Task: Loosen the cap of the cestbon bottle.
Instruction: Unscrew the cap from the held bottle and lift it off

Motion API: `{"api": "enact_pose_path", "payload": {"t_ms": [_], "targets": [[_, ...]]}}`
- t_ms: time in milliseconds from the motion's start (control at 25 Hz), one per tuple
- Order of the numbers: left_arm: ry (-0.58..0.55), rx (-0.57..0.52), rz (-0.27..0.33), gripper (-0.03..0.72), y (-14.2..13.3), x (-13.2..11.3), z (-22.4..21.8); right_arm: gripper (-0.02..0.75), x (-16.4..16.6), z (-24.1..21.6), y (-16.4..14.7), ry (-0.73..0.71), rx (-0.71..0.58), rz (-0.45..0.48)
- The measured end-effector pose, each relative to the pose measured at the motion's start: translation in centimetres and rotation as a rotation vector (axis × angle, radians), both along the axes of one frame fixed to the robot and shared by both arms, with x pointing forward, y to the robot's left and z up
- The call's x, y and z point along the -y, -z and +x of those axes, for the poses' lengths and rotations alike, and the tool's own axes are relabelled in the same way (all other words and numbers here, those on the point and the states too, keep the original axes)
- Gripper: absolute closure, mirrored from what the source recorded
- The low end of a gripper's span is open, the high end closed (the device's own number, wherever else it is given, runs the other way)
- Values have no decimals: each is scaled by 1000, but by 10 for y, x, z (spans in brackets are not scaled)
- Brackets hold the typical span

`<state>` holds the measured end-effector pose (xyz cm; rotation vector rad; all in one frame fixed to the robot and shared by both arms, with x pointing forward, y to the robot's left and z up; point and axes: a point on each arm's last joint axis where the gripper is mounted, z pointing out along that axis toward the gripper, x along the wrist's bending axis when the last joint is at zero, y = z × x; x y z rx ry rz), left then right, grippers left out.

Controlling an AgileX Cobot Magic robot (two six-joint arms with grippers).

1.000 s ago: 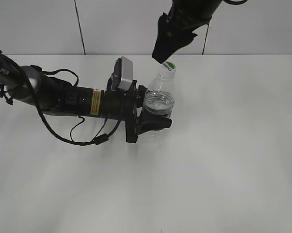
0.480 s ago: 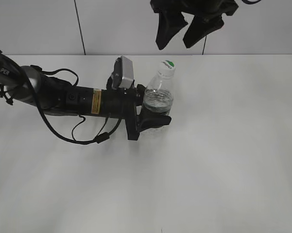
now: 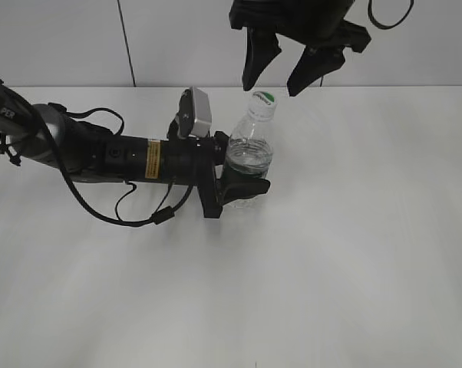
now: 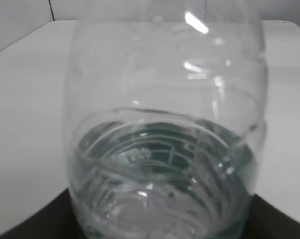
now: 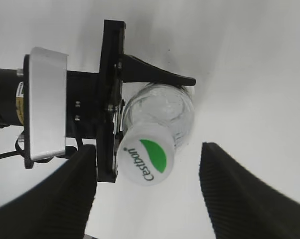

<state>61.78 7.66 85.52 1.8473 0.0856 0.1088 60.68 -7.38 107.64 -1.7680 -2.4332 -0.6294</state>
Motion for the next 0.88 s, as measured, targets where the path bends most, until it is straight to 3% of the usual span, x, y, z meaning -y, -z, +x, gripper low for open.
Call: {"api": "enact_pose_path", "payload": {"t_ms": [520, 880], "targets": [[-1, 0, 1, 277, 0, 0, 0, 247, -8, 8, 28, 11, -79, 1], [-7, 1, 9, 277, 1, 0, 1, 247, -8, 8, 28, 13, -81, 4]]}}
